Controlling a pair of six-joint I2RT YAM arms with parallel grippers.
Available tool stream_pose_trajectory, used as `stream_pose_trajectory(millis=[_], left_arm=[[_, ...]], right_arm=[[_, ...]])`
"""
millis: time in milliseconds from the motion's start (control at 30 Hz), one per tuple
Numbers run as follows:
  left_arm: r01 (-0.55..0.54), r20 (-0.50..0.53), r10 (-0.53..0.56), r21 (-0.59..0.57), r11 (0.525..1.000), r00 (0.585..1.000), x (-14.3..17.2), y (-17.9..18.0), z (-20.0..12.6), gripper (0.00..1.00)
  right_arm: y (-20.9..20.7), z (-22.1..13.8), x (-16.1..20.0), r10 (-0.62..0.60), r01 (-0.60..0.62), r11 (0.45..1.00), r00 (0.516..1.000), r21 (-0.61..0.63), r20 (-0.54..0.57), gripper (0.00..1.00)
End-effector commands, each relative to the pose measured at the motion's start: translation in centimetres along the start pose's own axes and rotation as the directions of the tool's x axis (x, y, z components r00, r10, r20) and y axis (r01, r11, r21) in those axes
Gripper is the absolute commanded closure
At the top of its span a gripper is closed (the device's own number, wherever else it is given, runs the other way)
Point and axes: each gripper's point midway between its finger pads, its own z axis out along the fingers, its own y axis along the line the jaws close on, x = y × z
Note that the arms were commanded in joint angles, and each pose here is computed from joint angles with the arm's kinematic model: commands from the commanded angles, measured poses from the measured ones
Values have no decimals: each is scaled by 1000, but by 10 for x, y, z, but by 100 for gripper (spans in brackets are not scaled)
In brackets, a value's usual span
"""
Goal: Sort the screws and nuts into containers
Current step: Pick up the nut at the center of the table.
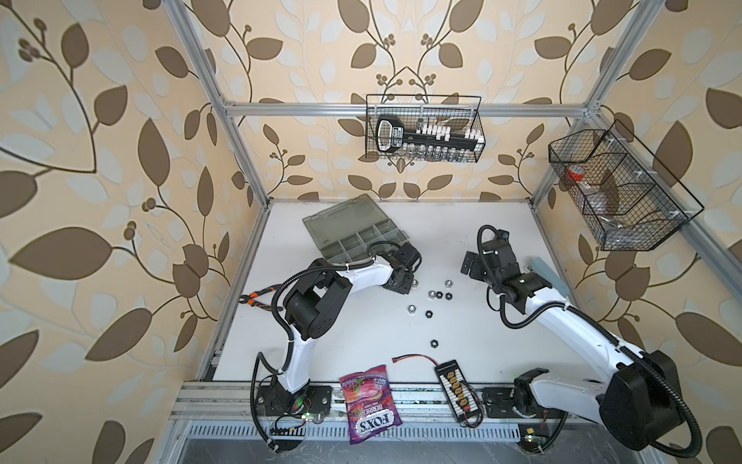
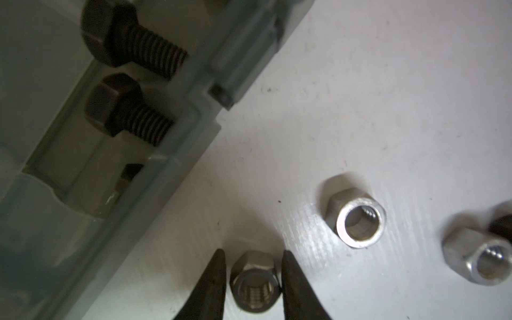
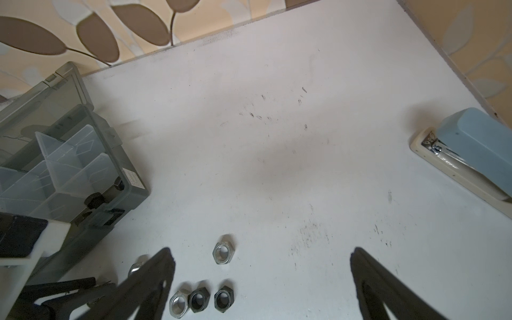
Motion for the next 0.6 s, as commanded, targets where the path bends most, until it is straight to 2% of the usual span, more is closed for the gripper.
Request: stream_pose_trajectory(millis=[0,167,567], left_arm=[[2,-30,-2,-1,1000,1000,12,1,-1,66],[12,-41,-12,-2,1000,999,18,3,-1,72],[-11,-114,9,-15,1000,993,40,2,-5,70]], right_arm=[[-8,-1,6,-1,1,1000,1000,19,-2,0],[-10,0,5,4,-4,1000,1000,22,0,0],[-11,-2,2,9,-9,1000,1000,24,7,0]])
